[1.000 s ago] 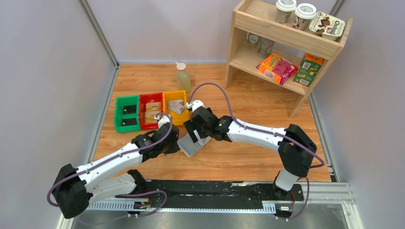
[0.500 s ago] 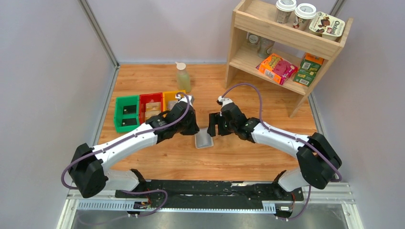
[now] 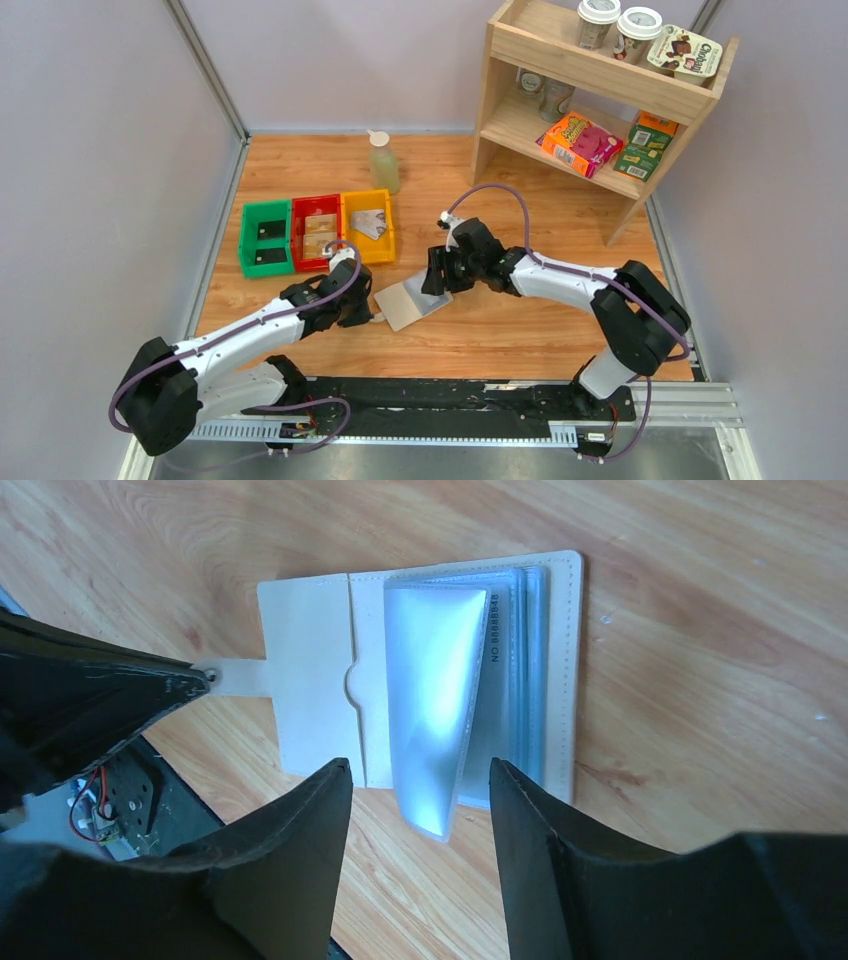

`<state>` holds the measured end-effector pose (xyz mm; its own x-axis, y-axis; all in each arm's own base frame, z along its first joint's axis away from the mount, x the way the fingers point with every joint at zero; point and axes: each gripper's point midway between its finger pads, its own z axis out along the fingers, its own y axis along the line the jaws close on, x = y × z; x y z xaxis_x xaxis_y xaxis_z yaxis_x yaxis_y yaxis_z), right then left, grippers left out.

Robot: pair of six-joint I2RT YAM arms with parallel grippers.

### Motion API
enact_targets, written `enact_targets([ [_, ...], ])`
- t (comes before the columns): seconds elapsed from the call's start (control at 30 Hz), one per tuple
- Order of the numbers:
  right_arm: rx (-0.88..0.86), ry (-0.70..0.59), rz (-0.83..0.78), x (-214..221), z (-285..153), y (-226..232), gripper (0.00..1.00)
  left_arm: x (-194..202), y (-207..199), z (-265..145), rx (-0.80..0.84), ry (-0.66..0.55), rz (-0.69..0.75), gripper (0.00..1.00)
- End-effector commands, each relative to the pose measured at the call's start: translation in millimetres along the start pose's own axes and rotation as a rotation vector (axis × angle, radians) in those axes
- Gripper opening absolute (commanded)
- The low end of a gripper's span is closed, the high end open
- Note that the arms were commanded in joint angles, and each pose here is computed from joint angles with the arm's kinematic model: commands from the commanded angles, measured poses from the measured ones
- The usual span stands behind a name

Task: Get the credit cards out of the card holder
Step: Open the card holder at the center of the board.

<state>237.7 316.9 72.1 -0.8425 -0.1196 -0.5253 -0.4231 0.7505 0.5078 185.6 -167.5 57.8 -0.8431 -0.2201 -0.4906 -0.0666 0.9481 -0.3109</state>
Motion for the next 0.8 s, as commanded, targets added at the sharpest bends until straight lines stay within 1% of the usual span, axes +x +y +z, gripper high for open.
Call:
enact_targets([
  [0.0, -0.123, -0.009, 0.009, -15.1, 5.2, 29.5, 0.55, 12.4, 14.3, 5.8, -0.032, 0.013, -0.064, 0.0],
  [0.3, -0.175, 0.056, 0.011, -4.3, 14.0, 41.5, 0.55, 14.2, 15.0, 10.5, -0.033, 0.014, -0.061, 0.0],
  [0.43, -0.181, 0.059, -0.005, -4.1, 13.7, 48.7, 0.55, 12.7, 15.1, 9.4, -0.03, 0.006, -0.063, 0.0],
  [0.6, -0.272, 0.094, -0.034, 1.1, 17.5, 76.1, 0.56, 11.3, 12.8, 8.5, -0.021, 0.002, -0.064, 0.0],
  [0.67, -0.285, 0.116, -0.05, 6.0, 22.1, 86.2, 0.56, 11.0, 13.0, 7.6, -0.02, -0.001, -0.068, 0.02],
  [0.73, -0.291, 0.143, -0.063, 14.0, 28.8, 94.2, 0.56, 7.5, 12.1, 3.9, -0.012, -0.018, -0.076, 0.09],
  [0.77, -0.293, 0.156, -0.071, 18.0, 31.3, 98.0, 0.56, 4.1, 12.4, 1.8, -0.011, -0.036, -0.084, 0.1],
])
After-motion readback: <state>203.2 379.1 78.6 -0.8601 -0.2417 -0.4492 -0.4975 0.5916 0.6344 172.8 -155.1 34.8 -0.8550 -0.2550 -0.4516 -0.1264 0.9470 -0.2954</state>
